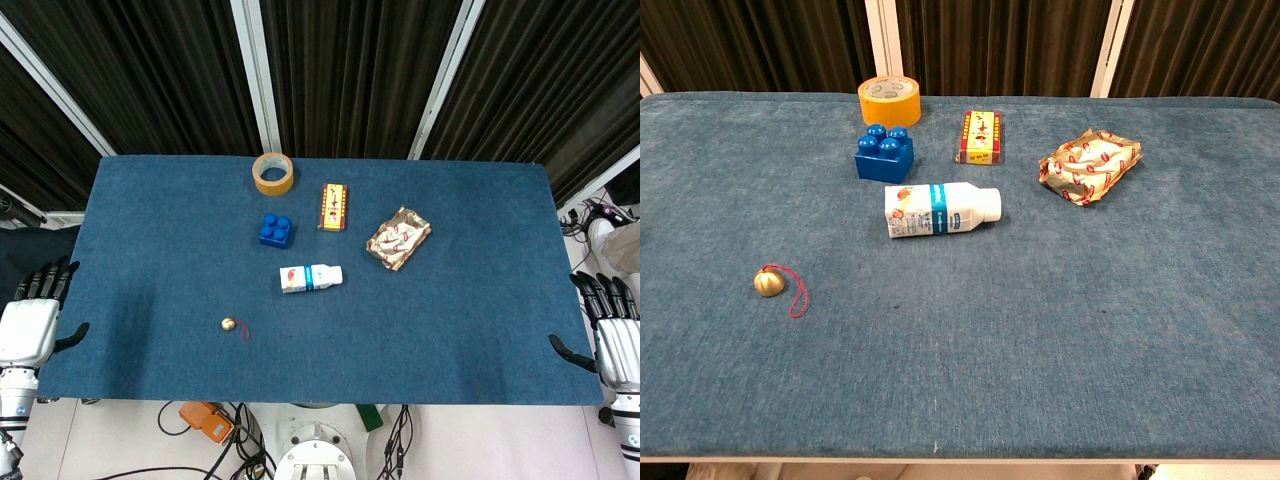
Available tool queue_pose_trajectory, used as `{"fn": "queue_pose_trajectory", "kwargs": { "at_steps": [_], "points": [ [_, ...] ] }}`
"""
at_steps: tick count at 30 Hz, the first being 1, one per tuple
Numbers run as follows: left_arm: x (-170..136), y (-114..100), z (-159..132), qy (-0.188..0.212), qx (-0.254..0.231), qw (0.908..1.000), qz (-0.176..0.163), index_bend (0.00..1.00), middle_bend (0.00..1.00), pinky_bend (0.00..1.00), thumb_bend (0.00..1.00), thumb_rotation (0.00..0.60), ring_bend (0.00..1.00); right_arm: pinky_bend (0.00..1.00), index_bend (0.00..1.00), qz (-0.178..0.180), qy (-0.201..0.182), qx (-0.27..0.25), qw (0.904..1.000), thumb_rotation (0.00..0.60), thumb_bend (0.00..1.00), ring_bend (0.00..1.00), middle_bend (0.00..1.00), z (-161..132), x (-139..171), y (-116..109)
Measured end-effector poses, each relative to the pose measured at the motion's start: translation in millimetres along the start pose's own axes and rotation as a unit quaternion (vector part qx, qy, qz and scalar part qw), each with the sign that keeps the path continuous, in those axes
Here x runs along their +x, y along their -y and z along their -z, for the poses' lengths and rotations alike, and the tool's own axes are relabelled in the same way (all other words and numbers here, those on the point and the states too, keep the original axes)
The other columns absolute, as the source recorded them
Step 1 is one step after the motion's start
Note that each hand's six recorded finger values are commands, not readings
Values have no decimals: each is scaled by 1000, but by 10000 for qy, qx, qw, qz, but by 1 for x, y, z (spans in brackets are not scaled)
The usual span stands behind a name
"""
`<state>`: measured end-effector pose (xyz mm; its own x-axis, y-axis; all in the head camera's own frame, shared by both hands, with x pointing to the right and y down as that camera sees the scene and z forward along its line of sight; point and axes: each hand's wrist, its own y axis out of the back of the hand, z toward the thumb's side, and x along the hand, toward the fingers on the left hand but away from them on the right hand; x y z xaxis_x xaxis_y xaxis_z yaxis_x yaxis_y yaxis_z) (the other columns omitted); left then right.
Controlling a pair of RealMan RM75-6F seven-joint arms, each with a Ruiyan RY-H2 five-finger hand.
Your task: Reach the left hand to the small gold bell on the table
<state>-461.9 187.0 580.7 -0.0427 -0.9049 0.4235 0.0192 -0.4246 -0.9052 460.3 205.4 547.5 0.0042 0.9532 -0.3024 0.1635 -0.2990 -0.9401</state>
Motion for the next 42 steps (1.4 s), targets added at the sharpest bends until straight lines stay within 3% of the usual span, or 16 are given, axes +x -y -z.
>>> {"fn": "queue_pose_trajectory", "kwargs": {
  "at_steps": [16,21,28,35,38,42],
  "points": [
    [1,0,0,0,-20,10000,-9,0,0,102,215,600,0,13,148,-147,112,28,9998,600,327,104,158,3,1,3],
    [-3,6,-11,132,-278,9994,145,0,0,102,215,600,0,12,148,-160,122,24,9998,600,327,104,158,2,2,4],
    [-10,36,-68,994,-702,9894,796,0,0,102,214,600,0,13,148,-173,124,28,9998,600,328,104,158,2,2,5],
    [-7,76,-146,1881,-1026,9659,1458,25,0,102,214,600,0,13,148,-203,152,12,9997,600,327,104,158,4,0,5],
    [-1,86,-168,2067,-1091,9591,1595,67,0,102,214,600,0,12,148,-212,138,29,9997,600,328,104,158,3,0,5],
    [12,93,-183,2116,-1090,9578,1613,139,0,102,214,600,0,12,148,-211,146,22,9997,600,327,104,158,3,0,5]
  ]
}}
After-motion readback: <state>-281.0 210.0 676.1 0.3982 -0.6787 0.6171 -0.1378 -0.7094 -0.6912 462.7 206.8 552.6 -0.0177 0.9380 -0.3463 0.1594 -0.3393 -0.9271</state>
